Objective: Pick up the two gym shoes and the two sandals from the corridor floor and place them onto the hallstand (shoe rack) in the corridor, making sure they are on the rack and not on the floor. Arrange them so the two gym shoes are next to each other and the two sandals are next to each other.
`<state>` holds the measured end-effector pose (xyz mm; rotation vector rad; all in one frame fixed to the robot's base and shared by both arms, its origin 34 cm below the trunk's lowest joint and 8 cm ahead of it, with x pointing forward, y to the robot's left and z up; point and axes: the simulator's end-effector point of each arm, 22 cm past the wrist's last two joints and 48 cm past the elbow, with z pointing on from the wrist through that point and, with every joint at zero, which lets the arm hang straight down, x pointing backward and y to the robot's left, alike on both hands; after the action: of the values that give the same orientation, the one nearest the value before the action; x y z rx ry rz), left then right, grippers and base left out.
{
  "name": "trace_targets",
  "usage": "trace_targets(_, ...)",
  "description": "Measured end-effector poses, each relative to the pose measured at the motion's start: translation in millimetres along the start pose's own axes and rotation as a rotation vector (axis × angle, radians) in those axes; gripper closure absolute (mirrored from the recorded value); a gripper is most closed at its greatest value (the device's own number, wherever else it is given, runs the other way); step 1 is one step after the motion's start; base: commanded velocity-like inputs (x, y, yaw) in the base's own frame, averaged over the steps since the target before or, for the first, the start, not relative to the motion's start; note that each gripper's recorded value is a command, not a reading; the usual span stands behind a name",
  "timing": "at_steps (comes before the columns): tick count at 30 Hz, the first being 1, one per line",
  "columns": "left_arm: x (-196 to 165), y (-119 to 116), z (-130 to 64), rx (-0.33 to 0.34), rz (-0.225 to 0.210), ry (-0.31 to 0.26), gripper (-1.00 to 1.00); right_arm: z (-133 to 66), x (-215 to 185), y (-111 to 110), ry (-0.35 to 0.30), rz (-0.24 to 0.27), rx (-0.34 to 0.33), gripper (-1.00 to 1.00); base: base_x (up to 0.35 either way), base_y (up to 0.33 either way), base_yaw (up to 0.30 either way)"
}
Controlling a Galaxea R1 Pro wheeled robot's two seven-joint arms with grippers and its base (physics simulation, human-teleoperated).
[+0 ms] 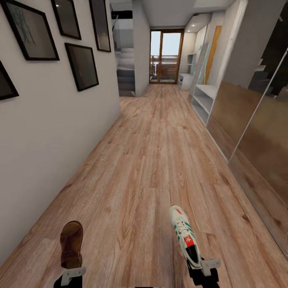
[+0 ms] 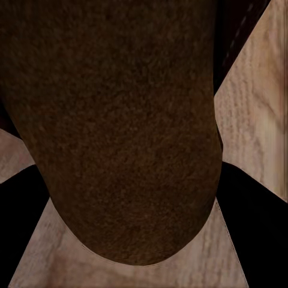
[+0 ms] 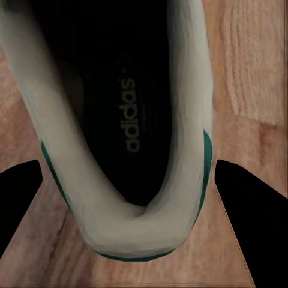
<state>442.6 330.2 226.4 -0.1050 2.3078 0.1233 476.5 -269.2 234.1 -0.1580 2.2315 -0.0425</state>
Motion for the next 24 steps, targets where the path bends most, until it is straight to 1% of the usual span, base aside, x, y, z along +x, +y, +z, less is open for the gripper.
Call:
trace_targets(6, -17, 1, -6.6, 0.0, 0.0, -0.009, 1.0, -7.3, -11, -2, 0.005, -0.001, 0.001, 1.0, 0.0, 0.0, -0.161)
trace_targets(14, -37, 1, -15.5, 0.0, -0.001, -0.018, 1.0, -15.5, -30, -5, 0.002, -0.002, 0.003, 1.0, 0.0, 0.0, -0.209)
trace_targets(17, -44, 1, -18.9, 0.002, 0.0, -0.019, 1.0, -18.4, -37, -5, 0.0, -0.002, 0.002, 1.0, 0.0, 0.0, -0.084)
trace_targets(24, -44, 0, -19.2, 0.004, 0.0, -0.019, 1.0, -18.5, -38, -5, -0.001, 0.0, 0.002, 1.0, 0.03, 0.0, -0.015)
